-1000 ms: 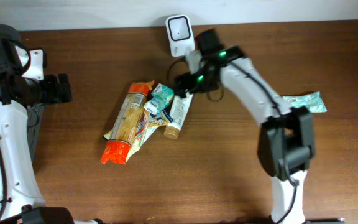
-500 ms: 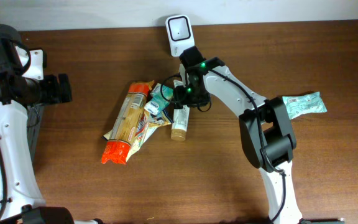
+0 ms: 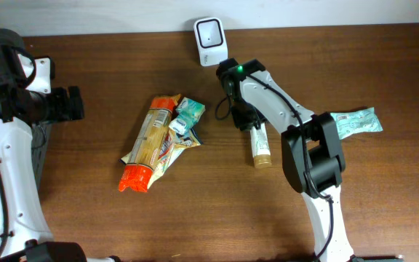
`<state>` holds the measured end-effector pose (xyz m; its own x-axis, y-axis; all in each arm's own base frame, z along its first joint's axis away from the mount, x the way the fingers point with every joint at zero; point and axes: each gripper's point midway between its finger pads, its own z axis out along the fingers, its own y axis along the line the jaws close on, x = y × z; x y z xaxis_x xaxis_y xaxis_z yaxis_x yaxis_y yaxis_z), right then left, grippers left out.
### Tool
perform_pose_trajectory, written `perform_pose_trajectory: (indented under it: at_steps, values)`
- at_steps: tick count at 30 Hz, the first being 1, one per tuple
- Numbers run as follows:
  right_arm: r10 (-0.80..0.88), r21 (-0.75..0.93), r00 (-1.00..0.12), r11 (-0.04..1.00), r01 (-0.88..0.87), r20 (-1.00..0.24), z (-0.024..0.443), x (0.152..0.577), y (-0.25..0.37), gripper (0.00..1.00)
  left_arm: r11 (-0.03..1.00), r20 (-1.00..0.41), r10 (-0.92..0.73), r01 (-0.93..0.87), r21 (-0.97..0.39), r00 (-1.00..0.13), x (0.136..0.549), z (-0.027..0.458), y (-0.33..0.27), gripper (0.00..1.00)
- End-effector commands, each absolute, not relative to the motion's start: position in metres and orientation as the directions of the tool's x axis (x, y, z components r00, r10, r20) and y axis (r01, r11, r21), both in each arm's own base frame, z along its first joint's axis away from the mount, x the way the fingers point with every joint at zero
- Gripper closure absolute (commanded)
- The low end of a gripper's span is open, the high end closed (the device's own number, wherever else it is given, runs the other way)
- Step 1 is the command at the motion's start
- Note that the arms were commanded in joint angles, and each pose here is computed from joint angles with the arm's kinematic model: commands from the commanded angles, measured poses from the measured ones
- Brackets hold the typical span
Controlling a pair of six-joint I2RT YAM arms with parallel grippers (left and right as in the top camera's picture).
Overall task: Scan the item barcode
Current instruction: 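Move the right gripper back to the pile above the white tube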
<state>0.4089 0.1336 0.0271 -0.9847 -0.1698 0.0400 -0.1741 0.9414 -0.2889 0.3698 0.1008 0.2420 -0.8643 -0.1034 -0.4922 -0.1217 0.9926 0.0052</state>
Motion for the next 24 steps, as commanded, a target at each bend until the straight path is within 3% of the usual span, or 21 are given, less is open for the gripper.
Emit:
perform_pose_trajectory:
  at_steps: [1,5,9,14,16,21,24]
  values:
    - [-0.2,-0.214,-0.98,0.957,-0.198,0.013,0.051,0.422,0.148,0.44,0.994,-0.501,-0.091,-0.113,0.013,-0.86,0.37,0.246,0.102,0.01]
    - [-0.202,-0.04,-0.978,0.979,-0.2,-0.048,0.117,0.425,0.179,0.44,0.994,-0.501,-0.091,-0.113,0.013,-0.861,0.37,0.246,0.102,0.01]
    - [-0.332,0.198,-0.928,0.934,-0.297,0.172,0.101,0.368,0.204,0.44,0.993,-0.501,-0.091,-0.113,0.013,-0.861,0.37,0.246,0.102,0.01]
    - [-0.31,0.169,-0.886,0.949,-0.266,0.346,0.055,0.332,0.186,0.4,0.994,-0.501,-0.091,-0.113,0.013,-0.861,0.37,0.246,0.102,0.01]
    - [-0.298,0.08,-0.866,0.953,-0.291,0.4,0.035,0.322,0.165,0.34,0.993,-0.501,-0.091,-0.113,0.013,-0.86,0.371,0.246,0.102,0.01]
    - [-0.265,-0.135,-0.879,0.93,-0.341,0.396,0.033,0.348,0.091,0.29,0.993,-0.501,-0.091,-0.113,0.013,-0.861,0.37,0.246,0.102,0.01]
    - [-0.284,-0.068,-0.886,0.942,-0.33,0.365,0.044,0.357,0.084,0.3,0.994,-0.501,-0.091,-0.113,0.013,-0.861,0.37,0.246,0.102,0.01]
